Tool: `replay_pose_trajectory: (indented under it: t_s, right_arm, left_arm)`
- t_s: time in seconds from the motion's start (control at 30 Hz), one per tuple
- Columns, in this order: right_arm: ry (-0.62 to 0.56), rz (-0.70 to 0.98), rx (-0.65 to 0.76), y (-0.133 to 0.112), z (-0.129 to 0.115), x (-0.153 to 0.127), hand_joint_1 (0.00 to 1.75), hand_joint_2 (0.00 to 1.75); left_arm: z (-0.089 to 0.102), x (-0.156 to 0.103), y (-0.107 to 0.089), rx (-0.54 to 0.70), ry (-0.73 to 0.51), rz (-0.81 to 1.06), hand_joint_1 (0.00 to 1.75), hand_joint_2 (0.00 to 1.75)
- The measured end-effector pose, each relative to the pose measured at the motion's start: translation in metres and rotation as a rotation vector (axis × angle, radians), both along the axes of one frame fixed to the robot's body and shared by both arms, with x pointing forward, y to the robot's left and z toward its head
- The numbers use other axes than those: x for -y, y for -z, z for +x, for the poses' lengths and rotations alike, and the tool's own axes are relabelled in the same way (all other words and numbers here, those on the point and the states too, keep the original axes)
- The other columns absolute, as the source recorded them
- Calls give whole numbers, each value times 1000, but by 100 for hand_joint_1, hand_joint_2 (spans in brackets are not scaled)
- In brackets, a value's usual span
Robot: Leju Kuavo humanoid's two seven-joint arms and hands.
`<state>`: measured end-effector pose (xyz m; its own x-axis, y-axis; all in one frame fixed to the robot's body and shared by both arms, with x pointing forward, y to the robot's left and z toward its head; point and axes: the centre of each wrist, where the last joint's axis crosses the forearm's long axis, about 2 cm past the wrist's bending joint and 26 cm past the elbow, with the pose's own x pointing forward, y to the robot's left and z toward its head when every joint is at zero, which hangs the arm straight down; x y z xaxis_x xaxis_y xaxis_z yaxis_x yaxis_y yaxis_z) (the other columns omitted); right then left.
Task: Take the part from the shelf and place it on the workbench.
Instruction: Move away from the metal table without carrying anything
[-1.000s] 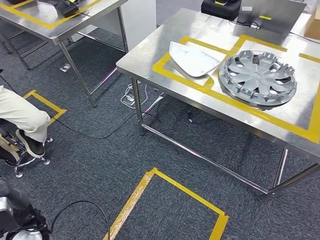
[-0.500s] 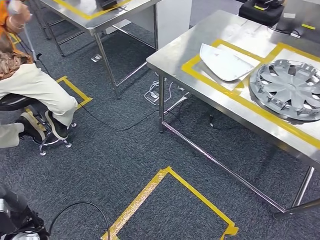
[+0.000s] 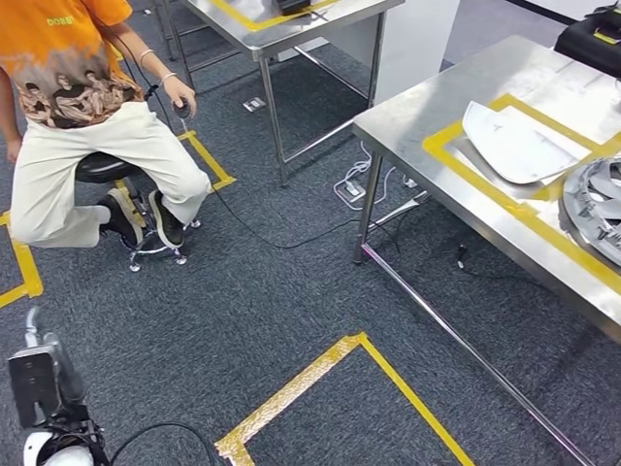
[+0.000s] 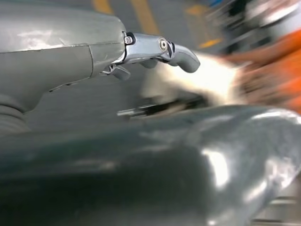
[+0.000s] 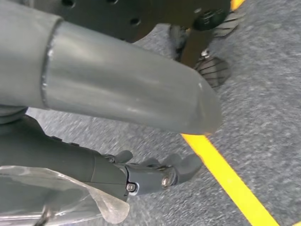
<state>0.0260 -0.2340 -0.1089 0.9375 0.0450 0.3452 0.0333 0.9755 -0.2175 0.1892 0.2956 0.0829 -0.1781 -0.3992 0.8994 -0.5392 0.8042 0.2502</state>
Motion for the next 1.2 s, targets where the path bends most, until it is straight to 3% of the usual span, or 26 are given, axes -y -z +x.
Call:
replay_pose_trajectory:
  t_s: [0.13, 0.27, 0.5, 0.63, 1.2]
  right_arm:
    - [-14, 3, -8, 0, 1, 0, 0, 0]
    - [-22, 4, -21, 0, -2, 0, 0, 0]
    - [-57, 13, -29, 0, 2, 0, 0, 0]
    - [-83, 14, -24, 0, 4, 2, 0, 0]
    - [-151, -18, -35, 1, 0, 11, 0, 0]
  left_arm:
    - [-12, -14, 64, -264, -30, 55, 0, 0]
    - [-21, -17, 99, -463, -51, 78, 0, 0]
    - [-56, -24, 155, -852, -56, 35, 0, 0]
    - [-81, -21, 171, -968, -72, -29, 0, 0]
    - [-126, 15, 187, -1185, -176, -149, 0, 0]
